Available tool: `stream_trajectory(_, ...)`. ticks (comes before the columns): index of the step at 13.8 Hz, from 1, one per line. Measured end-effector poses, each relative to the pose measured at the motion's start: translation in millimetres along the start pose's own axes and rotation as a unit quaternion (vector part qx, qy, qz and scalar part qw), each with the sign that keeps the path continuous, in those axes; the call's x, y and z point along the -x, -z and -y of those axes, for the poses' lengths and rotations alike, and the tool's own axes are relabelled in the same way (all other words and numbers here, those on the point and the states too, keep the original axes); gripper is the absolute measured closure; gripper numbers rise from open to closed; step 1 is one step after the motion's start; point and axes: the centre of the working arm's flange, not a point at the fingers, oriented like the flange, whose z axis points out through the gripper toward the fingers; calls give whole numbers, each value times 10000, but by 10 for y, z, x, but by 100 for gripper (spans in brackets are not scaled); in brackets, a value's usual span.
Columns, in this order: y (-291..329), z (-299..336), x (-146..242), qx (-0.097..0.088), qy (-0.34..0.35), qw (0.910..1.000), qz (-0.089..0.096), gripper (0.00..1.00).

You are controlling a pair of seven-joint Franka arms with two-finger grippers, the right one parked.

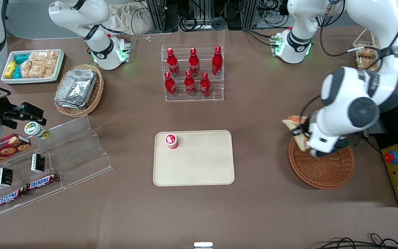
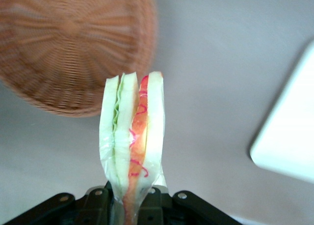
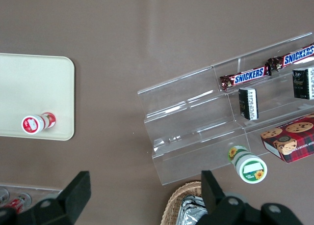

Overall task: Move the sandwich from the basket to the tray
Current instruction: 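Carry the held sandwich with the left gripper over the cream tray, then lower the sandwich onto the tray and open the left gripper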

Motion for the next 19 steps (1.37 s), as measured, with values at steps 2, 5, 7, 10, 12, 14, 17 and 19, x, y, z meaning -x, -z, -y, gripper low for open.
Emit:
stream_trajectory(2,-125,-536,293,-21,-681,9977,-2,80)
stream_trajectory(5,-509,-1206,519,39,-1344,9906,-242,80)
stream_trajectory(7,-834,-1549,543,253,-1593,9862,-368,80)
stream_trajectory(10,-1264,-1842,478,350,-1897,9793,-605,80)
stream_trajectory(12,-1418,-1901,371,353,-1984,9769,-711,80)
stream_trajectory(14,-1487,-2015,323,440,-2030,9753,-758,80)
stream_trajectory(17,-1515,-2212,306,711,-2053,9714,-961,80)
stream_trajectory(19,-1558,-2225,284,713,-2054,9712,-970,80)
